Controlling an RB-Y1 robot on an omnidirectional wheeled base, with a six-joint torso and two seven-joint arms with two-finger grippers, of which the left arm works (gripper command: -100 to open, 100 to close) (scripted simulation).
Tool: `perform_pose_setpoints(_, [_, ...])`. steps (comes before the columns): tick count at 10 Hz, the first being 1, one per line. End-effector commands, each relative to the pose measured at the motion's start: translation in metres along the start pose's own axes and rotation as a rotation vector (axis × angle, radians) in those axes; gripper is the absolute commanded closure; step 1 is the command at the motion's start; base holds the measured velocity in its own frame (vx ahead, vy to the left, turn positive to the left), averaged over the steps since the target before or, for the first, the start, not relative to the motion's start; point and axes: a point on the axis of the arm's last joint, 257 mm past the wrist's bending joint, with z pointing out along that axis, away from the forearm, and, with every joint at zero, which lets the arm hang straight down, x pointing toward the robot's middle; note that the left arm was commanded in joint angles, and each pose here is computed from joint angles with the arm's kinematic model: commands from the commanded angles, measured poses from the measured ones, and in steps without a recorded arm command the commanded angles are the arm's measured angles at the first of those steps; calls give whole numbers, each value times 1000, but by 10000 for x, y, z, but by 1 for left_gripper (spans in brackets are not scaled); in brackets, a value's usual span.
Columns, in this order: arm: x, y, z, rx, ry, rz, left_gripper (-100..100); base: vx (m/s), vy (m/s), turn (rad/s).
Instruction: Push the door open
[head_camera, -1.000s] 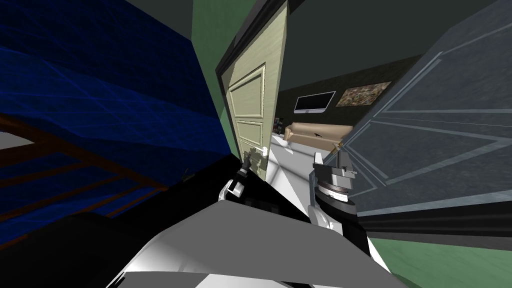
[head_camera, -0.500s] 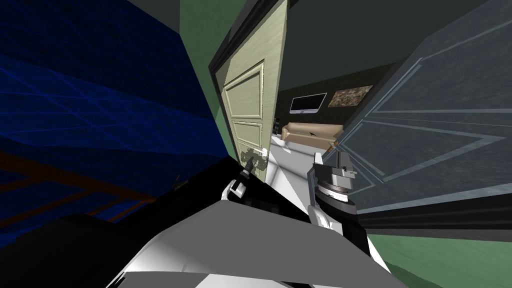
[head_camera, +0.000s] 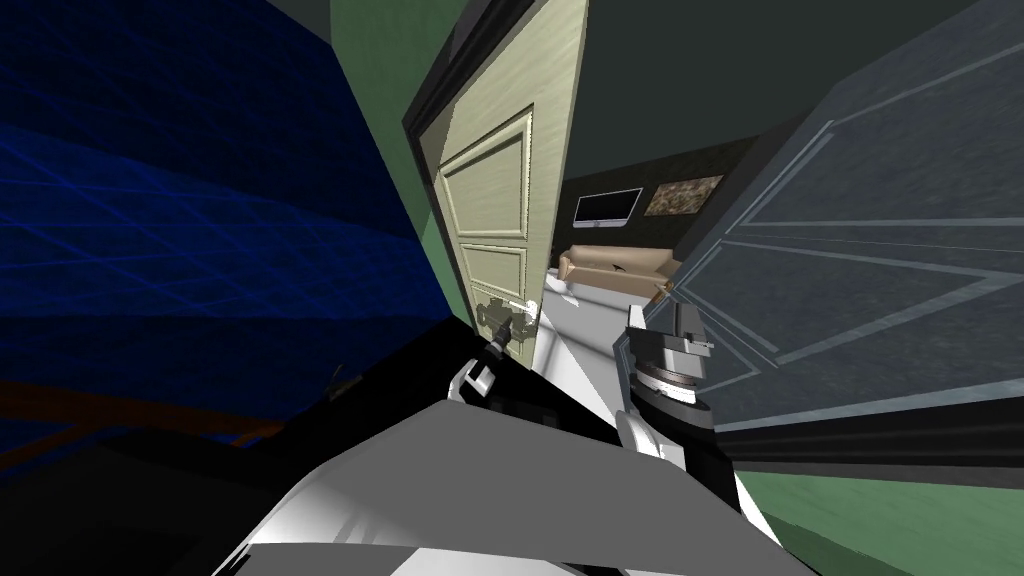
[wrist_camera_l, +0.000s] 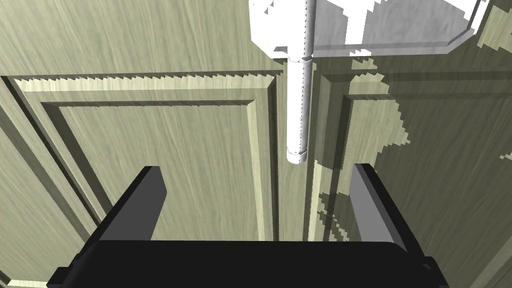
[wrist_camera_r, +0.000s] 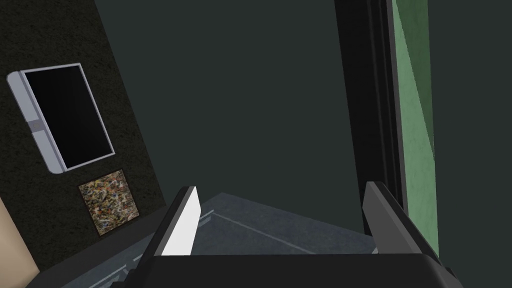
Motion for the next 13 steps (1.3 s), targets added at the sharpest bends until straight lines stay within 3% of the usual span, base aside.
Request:
perform_pose_setpoints(1, [71, 137, -13, -26, 18, -2, -100, 138, 122, -120])
perform_pose_setpoints(2, [117, 218, -7, -43, 31, -3, -100, 159, 126, -130])
perform_pose_setpoints(4, [68, 190, 37, -34, 19, -3, -100, 111, 20, -34])
perform_pose_setpoints(11, [11, 229, 113, -36, 2, -6, -100, 171, -64, -30])
perform_pose_setpoints(12, [11, 229, 113, -36, 2, -6, 100, -7, 1, 6])
perform_pose_setpoints(13, [11, 229, 113, -36, 2, -6, 100, -23, 8, -12])
